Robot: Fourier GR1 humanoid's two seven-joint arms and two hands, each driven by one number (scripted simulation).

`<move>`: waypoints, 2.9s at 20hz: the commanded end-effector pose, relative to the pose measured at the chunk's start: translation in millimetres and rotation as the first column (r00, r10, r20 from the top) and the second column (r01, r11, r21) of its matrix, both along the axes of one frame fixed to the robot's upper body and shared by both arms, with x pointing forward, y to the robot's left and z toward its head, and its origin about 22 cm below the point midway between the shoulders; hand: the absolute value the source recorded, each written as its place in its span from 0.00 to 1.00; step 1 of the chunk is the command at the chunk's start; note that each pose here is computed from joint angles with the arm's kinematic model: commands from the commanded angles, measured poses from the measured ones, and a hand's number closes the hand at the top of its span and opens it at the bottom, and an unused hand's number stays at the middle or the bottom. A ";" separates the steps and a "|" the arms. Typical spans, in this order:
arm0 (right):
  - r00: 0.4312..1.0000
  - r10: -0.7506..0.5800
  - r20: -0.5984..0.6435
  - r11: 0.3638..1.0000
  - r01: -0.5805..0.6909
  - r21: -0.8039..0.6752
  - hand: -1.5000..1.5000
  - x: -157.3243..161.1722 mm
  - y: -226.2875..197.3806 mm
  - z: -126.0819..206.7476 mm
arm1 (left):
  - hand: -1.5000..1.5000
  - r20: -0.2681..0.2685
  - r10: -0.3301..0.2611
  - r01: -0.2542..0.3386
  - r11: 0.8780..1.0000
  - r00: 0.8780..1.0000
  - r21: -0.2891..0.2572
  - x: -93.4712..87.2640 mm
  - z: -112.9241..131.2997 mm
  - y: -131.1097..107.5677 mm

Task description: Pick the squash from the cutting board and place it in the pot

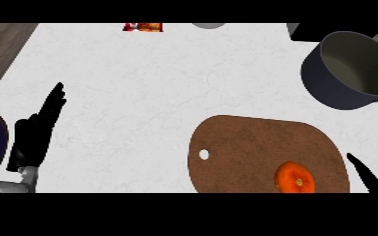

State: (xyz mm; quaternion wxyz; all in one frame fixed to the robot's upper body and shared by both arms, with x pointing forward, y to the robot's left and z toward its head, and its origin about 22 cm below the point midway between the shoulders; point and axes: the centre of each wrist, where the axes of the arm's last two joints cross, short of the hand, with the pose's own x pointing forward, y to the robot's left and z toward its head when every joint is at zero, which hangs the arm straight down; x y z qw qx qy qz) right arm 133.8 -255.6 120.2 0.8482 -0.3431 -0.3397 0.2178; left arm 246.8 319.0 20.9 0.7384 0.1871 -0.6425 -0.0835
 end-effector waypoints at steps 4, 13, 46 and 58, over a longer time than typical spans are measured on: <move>0.977 -0.095 -0.192 0.994 0.084 -0.063 0.00 48.1 7.6 -1.4 | 0.50 0.005 0.000 0.000 1.000 1.000 0.002 -0.8 -1.2 0.6; 0.961 -0.053 -0.273 0.997 0.036 -0.066 0.00 73.8 41.5 -36.7 | 0.50 -0.025 0.019 -0.019 1.000 0.999 -0.007 0.4 1.5 5.2; 0.955 0.023 -0.297 0.995 -0.051 -0.086 1.00 96.6 44.5 -64.7 | 0.50 -0.013 0.055 -0.055 0.998 0.998 -0.007 -15.4 12.5 15.0; 0.915 0.404 -0.008 0.848 -0.378 -0.373 1.00 171.1 87.7 -42.9 | 0.50 -0.011 0.034 -0.034 0.999 0.999 -0.007 -23.2 3.9 14.4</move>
